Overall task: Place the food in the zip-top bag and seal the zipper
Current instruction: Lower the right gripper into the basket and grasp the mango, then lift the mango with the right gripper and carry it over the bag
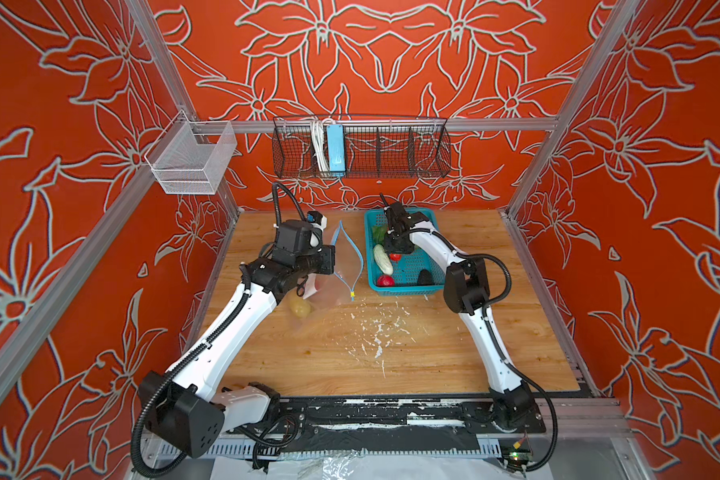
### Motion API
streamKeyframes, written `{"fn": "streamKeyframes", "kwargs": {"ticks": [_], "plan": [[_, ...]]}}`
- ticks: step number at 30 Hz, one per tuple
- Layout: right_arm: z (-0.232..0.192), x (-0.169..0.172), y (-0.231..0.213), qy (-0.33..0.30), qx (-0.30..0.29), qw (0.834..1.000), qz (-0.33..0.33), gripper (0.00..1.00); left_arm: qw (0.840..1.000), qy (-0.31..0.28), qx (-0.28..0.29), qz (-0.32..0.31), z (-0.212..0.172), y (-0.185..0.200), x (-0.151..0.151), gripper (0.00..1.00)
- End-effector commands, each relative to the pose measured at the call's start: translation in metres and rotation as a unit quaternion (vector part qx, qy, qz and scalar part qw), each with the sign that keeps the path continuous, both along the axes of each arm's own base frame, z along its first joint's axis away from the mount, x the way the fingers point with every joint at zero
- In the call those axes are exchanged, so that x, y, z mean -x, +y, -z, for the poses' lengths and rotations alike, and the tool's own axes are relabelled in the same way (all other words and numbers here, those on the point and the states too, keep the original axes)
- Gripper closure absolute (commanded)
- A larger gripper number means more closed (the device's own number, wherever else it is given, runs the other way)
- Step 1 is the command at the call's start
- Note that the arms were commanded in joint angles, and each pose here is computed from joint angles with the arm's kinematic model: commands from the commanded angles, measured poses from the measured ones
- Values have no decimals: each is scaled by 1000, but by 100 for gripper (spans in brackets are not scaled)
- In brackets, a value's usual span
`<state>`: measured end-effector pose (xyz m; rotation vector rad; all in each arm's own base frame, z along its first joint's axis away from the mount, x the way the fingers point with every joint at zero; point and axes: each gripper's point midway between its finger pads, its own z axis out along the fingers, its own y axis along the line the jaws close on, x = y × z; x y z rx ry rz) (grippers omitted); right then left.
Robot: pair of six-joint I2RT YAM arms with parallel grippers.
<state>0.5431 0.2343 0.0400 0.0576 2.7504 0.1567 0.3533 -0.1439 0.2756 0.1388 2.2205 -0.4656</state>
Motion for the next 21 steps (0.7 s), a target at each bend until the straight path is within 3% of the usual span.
{"fn": "streamKeyframes", "kwargs": {"ticks": [1,21], "plan": [[2,9,0,17,-14,1000,12,57,1000,-10,16,2,-7,-2,2,100],[-52,33,-11,-13,-34,999,20,58,999,-16,32,2,-10,-3,4,100]]}}
